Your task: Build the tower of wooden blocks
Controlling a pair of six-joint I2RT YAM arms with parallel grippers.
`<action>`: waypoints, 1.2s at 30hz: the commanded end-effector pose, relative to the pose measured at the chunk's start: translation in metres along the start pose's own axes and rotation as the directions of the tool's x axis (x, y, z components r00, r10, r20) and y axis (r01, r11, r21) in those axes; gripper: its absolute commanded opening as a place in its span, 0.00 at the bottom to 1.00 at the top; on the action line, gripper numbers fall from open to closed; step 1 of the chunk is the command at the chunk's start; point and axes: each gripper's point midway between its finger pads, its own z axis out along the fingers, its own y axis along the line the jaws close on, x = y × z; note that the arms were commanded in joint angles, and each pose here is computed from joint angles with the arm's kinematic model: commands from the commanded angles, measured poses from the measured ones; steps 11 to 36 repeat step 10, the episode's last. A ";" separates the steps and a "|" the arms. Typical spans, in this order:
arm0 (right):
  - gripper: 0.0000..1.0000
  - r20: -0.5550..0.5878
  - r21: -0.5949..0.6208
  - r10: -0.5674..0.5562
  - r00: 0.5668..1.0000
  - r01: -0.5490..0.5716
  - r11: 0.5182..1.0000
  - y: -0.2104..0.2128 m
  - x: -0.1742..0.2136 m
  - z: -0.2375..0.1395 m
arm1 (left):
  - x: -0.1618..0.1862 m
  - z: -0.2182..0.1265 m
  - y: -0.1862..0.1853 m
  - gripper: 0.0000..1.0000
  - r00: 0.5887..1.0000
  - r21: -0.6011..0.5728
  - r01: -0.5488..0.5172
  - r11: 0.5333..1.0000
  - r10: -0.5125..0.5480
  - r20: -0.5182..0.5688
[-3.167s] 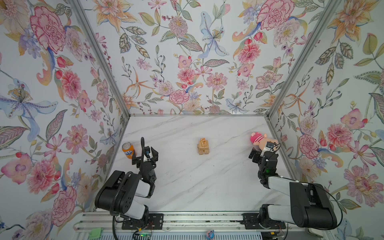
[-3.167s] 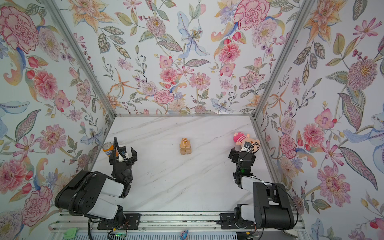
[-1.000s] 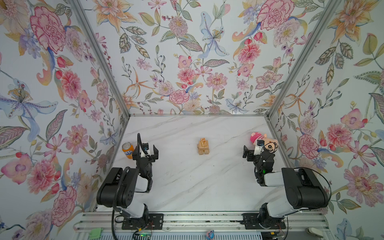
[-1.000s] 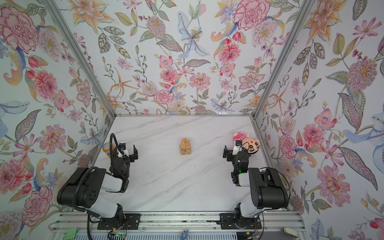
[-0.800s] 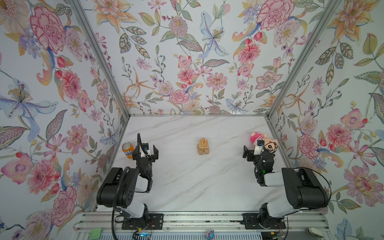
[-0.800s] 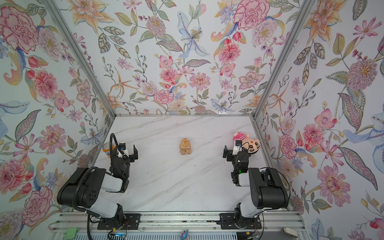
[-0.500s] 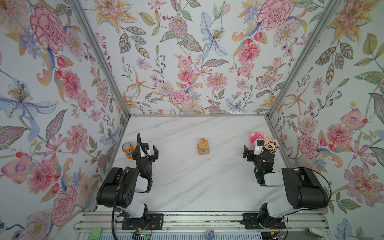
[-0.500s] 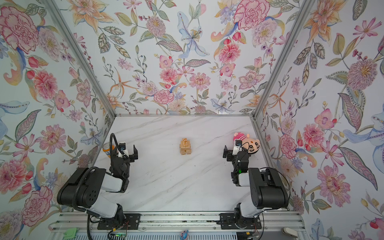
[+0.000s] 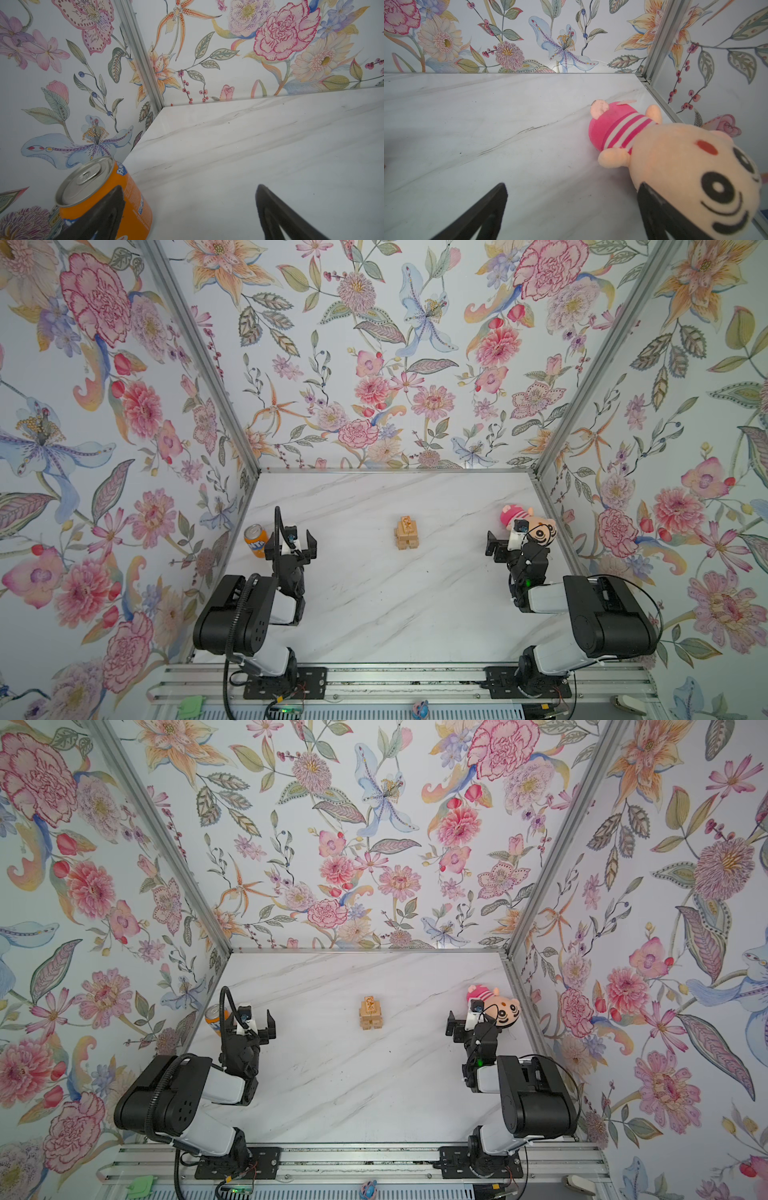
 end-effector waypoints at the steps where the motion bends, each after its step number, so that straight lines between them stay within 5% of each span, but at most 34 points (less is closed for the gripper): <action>1: 0.99 0.009 -0.002 -0.016 1.000 0.016 1.000 0.002 0.000 -0.001 | -0.007 0.002 0.001 0.99 1.000 0.004 0.014 1.000 -0.014 0.024; 36: 0.99 0.008 -0.003 -0.014 1.000 0.014 1.000 0.002 0.000 0.000 | -0.007 0.002 0.001 0.99 1.000 0.005 0.014 1.000 -0.014 0.024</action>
